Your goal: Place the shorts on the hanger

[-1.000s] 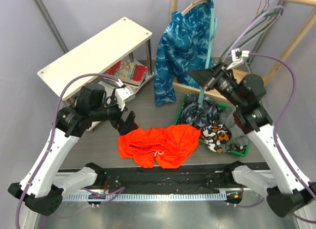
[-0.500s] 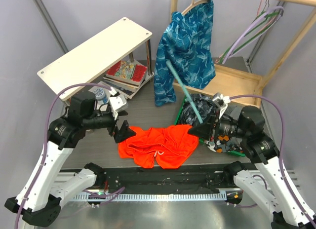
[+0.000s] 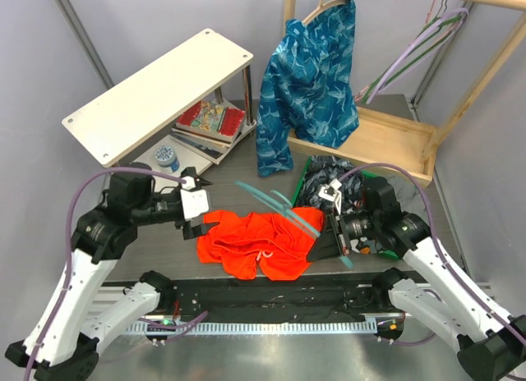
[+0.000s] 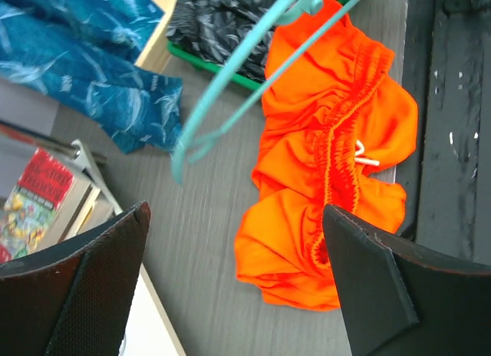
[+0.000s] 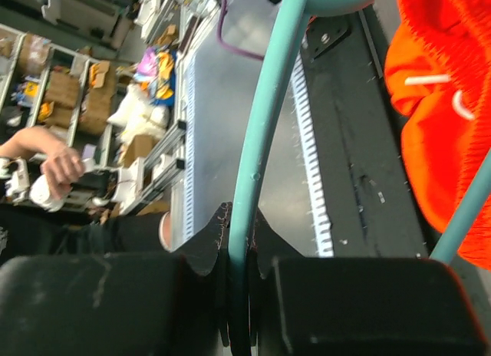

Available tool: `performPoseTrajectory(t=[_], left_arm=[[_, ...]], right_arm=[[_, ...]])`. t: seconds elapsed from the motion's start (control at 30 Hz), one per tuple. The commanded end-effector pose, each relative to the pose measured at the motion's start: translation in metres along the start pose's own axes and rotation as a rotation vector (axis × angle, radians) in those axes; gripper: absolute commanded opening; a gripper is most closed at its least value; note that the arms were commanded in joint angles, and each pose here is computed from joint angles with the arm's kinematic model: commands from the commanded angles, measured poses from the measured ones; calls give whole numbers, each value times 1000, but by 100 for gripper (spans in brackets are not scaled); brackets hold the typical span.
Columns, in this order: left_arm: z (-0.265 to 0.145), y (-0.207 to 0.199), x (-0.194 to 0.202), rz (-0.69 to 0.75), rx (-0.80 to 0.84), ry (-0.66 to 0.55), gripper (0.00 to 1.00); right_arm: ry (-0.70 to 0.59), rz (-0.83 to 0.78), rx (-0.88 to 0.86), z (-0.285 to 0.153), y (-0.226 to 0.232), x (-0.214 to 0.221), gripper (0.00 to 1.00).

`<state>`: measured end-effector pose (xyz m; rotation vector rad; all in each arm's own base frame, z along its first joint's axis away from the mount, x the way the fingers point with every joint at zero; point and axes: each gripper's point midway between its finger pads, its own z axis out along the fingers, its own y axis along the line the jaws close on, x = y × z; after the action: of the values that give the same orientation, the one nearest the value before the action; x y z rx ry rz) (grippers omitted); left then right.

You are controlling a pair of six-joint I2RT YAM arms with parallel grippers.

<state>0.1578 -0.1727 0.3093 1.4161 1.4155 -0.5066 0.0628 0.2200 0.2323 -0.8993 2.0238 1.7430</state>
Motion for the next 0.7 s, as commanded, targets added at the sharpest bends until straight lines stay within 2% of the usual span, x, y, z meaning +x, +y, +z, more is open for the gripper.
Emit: performPoseTrajectory(t=[0.0,0.13,0.27,0.4,0.5,0.53,0.6,0.63,0.67], left_arm=[[22,4,-4,161,92,-64,91],[40,-6,4,146,181,-97,90],[60,-22,23,131,267,-68,89],[81,-35,33,10,304,-59,81],[85,-56,48,-24,367,-21,66],[84,-62,53,-41,384,-9,55],[80,-66,56,-55,389,8,41],[78,-69,59,-87,389,28,22],[76,-68,59,-104,378,38,11]], right_arm=[[54,-13,-109,4,19,3,1],[110,24,-136,11,20,12,1],[159,40,-171,16,25,17,1],[191,78,-223,20,34,16,1],[215,82,-242,23,39,15,2],[215,79,-242,24,39,14,2],[215,70,-240,25,39,11,4],[212,70,-233,26,38,10,7],[208,64,-228,27,37,8,8]])
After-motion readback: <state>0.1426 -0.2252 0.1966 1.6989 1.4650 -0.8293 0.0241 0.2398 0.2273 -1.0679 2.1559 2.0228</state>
